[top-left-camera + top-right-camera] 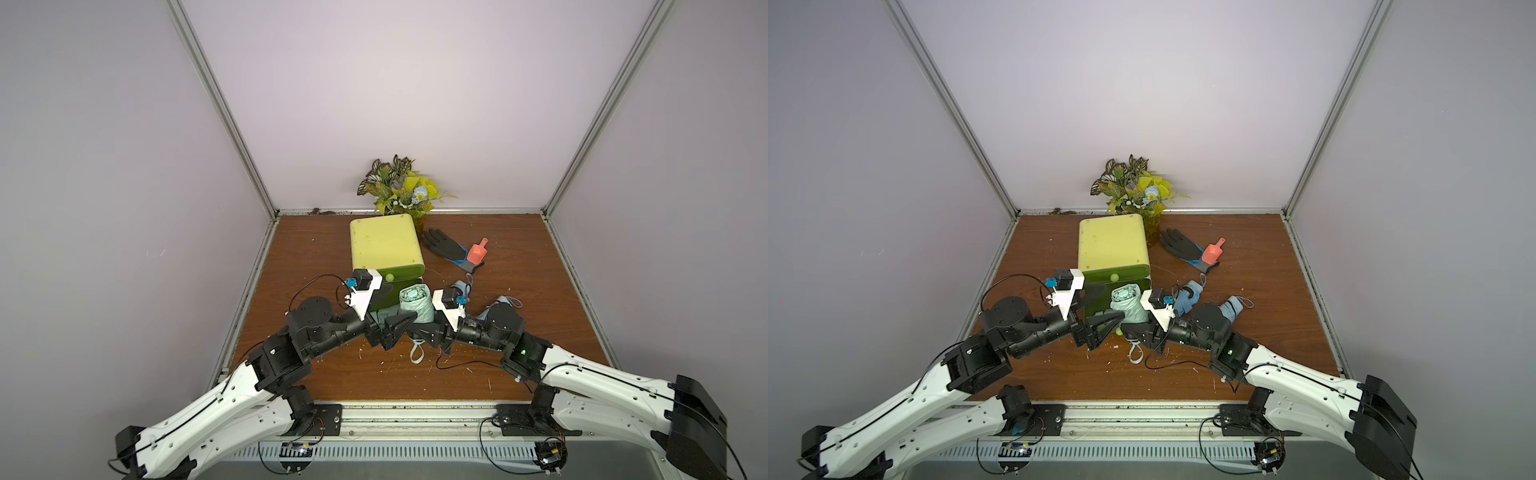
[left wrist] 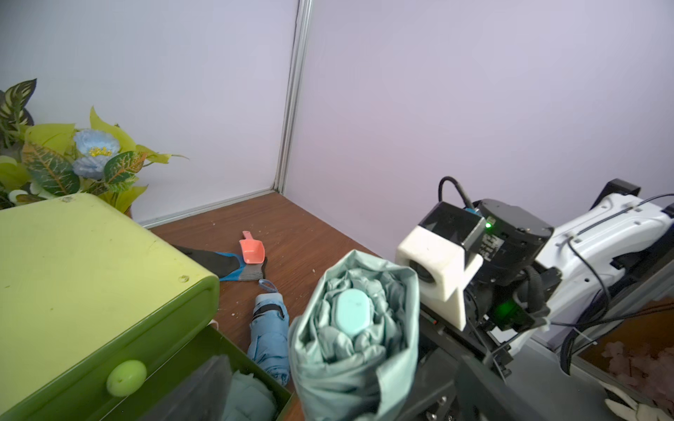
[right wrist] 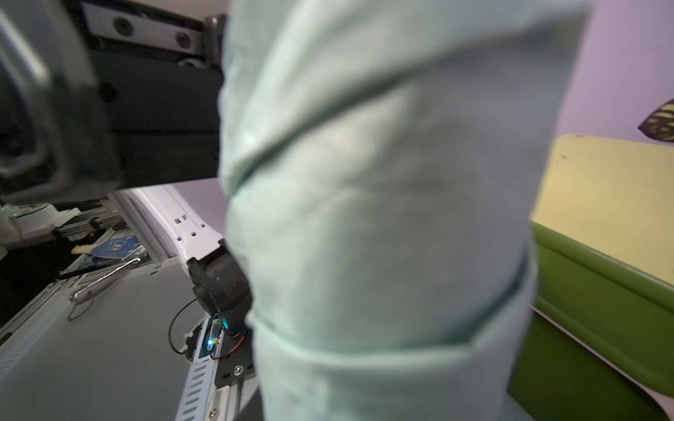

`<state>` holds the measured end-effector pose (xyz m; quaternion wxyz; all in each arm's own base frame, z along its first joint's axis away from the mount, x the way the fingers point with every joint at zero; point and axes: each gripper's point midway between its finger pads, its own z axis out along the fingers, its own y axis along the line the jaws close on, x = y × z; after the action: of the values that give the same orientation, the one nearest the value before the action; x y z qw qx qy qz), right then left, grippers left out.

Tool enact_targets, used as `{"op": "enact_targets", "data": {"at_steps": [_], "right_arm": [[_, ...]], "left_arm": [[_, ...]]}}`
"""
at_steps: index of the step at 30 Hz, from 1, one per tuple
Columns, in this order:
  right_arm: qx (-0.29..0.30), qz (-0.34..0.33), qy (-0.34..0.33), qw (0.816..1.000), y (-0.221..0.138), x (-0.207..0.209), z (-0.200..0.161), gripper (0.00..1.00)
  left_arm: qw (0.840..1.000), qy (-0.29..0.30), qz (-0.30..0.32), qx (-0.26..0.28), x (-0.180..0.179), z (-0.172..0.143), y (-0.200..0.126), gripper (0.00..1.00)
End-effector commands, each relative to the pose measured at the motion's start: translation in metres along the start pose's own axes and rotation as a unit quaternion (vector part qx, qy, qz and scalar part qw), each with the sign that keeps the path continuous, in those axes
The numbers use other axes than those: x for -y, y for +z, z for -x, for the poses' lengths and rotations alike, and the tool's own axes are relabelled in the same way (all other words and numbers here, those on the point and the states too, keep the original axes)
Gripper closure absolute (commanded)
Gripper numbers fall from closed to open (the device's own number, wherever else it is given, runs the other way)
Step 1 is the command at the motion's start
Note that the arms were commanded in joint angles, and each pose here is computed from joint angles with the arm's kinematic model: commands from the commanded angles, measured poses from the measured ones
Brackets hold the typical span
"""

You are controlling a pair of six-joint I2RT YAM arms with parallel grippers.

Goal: Place the umbrella in the drawer by color
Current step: Place the umbrella in the drawer.

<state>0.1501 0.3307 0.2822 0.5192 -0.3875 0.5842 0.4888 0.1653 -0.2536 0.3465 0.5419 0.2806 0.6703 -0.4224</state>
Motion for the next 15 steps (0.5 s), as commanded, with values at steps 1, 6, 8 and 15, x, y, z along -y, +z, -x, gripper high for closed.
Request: {"op": "enact_targets", "data": {"at_steps": [1, 6, 8, 15], "right_arm": [[0.106, 0.084, -0.04, 0.99, -0.01, -0.036, 0.058, 0.61], [0.112, 0.117, -0.053, 0.985, -0.018, -0.05, 0.06, 0.61], [0.116, 0.128, -0.057, 0.983, -0.02, -0.054, 0.061, 0.61], [0.113, 0.11, -0.06, 0.986, -0.022, -0.048, 0.055, 0.6]], "left_arm": [[0.999, 0.002, -0.037, 0.038, 0.012, 0.016, 0.001, 0.03], [0.997, -0.001, -0.073, 0.031, 0.022, 0.012, 0.012, 0.07], [0.995, -0.002, -0.094, 0.025, 0.028, 0.011, 0.016, 0.14], [0.993, 0.0, -0.115, 0.032, 0.036, 0.017, 0.016, 0.71]]}}
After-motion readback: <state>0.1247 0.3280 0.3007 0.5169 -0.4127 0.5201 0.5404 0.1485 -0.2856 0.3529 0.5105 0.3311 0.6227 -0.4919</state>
